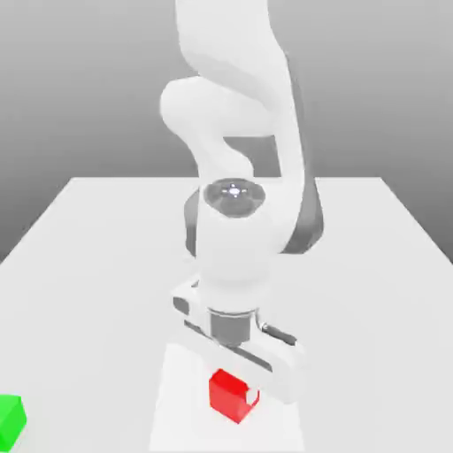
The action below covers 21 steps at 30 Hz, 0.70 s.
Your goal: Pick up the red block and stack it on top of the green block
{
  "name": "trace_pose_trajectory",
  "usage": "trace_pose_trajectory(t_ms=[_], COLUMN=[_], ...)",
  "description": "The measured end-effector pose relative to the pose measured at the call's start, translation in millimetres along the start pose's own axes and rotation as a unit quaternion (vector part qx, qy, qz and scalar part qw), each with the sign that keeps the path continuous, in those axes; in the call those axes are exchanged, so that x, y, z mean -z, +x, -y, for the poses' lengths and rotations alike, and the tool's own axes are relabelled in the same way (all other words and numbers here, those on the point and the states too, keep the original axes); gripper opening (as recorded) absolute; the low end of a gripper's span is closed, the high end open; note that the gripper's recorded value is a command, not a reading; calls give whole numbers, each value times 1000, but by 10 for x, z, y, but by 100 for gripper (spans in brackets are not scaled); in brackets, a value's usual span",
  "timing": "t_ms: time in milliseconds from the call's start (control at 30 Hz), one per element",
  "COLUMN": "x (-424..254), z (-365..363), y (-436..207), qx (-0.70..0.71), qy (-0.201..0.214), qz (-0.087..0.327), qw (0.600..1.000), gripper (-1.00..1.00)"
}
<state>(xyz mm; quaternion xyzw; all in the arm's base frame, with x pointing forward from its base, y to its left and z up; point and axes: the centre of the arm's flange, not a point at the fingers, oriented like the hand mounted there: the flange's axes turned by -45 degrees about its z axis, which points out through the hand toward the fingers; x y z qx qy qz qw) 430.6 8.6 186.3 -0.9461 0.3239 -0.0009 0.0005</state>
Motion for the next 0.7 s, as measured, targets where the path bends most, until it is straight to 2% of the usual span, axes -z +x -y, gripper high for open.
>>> trace_pose_trajectory(t_ms=[67,167,433,567,600,700], x=[194,310,544,145,27,27], z=[-36,-352,-1812,-2252,-2269,-2269], y=[56,618,1951,2200,2203,2203], qx=[-7,-72,-254,-296,-297,-297], qy=[0,1,2,0,0,0], qz=[0,2,1,0,0,0], qw=[1000,997,967,955,955,955], gripper=[-100,-100,-100,-100,100,100])
